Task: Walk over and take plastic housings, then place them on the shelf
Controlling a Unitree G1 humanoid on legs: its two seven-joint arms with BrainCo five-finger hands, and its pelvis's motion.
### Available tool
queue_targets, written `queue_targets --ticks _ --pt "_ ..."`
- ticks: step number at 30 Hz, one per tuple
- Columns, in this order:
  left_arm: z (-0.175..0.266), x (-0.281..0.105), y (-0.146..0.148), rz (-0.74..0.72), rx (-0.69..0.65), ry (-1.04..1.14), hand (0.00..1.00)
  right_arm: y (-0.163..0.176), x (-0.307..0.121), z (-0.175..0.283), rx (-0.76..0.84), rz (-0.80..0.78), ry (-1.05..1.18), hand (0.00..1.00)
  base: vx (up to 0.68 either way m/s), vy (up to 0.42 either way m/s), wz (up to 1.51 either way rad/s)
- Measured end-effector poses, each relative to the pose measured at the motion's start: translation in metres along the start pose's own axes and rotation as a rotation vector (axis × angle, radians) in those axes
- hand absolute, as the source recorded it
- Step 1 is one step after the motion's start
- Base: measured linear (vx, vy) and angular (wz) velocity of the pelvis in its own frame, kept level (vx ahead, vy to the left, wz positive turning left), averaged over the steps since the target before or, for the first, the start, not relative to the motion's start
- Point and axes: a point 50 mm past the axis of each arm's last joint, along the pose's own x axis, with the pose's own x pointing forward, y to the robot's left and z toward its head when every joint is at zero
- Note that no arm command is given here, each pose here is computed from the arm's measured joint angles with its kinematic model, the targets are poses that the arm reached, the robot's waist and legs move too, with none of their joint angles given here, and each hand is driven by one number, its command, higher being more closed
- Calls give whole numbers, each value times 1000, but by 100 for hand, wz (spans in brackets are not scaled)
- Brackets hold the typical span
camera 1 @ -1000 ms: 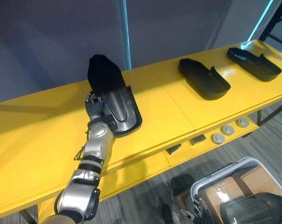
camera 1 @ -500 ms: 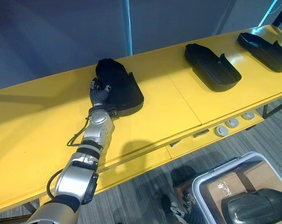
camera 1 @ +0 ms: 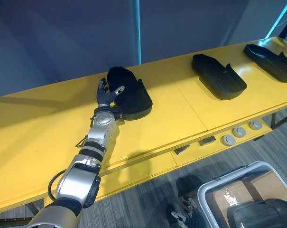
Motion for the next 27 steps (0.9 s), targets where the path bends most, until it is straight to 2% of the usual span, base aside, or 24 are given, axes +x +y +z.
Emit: queue_targets --ticks 2,5,6,8,10,12,13,14,18,22,27 --pt "13 -9 0 30 11 -98 0 -1 2 -2 0 -8 8 0 -5 3 8" --pt "22 -42 12 158 60 -245 0 -7 2 -6 -1 -33 28 0 46 11 10" --pt "16 -73 29 249 91 -292 0 -12 3 -9 -1 -54 41 0 79 23 -1" --pt "12 -95 42 318 126 -320 0 -16 4 -8 -3 -71 34 0 55 28 -14" --pt "2 -133 65 442 176 -316 0 -21 9 0 -25 -89 4 0 -27 49 -58" --pt "-4 -162 73 471 199 -316 0 -23 16 13 -53 -93 -51 0 -104 87 -86" --pt "-8 -175 65 422 182 -307 0 -26 17 25 -57 -108 -102 0 -173 174 -82" --pt "-12 -185 45 300 138 -289 0 -31 13 43 -45 -143 -186 0 -183 197 -61" --pt "-25 -201 4 23 100 -243 0 -24 -9 84 34 -181 -387 0 -266 259 -99" --pt "-40 -206 -7 -67 57 -170 0 -24 -11 107 54 -207 -500 0 -193 264 -225" --pt "-78 -211 -16 -166 50 16 0 -21 2 86 40 -245 -405 0 -28 -34 -150"
